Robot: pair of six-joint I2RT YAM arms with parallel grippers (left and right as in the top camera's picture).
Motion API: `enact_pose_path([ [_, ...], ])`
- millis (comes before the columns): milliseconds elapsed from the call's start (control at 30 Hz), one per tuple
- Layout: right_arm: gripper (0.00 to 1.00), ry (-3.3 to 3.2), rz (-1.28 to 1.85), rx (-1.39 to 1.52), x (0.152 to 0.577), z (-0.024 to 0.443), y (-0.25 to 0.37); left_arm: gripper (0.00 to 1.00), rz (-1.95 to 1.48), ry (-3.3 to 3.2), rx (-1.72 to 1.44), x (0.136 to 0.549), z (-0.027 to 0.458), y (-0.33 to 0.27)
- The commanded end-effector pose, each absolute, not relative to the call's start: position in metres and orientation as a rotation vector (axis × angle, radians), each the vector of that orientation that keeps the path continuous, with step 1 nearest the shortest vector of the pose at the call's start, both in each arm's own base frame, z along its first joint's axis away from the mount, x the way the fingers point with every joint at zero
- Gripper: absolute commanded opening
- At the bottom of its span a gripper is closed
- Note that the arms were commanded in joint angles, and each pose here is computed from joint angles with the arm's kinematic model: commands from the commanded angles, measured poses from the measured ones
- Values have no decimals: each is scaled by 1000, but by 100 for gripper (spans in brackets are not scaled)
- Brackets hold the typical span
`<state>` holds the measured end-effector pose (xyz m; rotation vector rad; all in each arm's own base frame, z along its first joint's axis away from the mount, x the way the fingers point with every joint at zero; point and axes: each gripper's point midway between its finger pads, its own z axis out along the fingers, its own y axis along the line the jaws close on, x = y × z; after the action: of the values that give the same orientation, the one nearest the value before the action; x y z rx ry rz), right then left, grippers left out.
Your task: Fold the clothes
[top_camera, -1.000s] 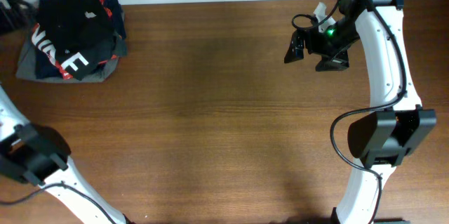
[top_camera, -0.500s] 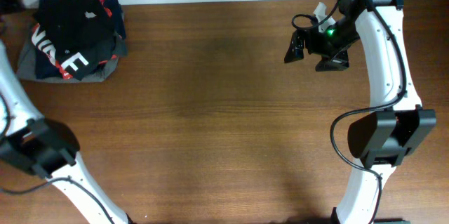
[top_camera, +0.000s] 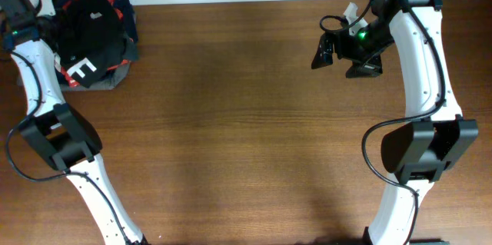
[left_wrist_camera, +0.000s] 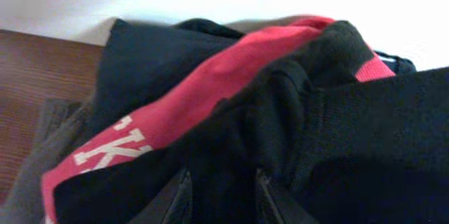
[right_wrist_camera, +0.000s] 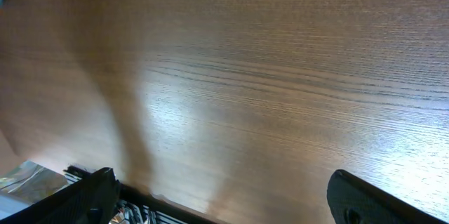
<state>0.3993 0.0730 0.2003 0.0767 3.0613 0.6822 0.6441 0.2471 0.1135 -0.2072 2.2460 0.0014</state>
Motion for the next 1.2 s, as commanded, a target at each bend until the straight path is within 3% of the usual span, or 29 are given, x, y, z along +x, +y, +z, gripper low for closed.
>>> enact_pose_path([
  [0,99,3068,682,84,398,201,76,32,36,2224,-253,642,134,252],
  [200,99,2927,654,68,397,243,74,62,-76,2022,-201,628,275,222],
  [300,99,2806,629,36,389,285,71,87,-187,1919,-88,607,348,188],
  [333,99,2767,622,23,382,301,71,99,-211,1892,-55,598,369,178],
  [500,99,2618,546,16,337,362,65,99,-306,1815,67,536,455,128],
  [667,99,2420,516,-36,281,421,65,99,-373,1819,104,461,504,85],
  [867,99,2198,485,-90,185,465,64,99,-340,1931,64,368,516,51],
  [1167,99,1947,430,-43,56,467,54,99,-349,1961,204,266,524,-4],
])
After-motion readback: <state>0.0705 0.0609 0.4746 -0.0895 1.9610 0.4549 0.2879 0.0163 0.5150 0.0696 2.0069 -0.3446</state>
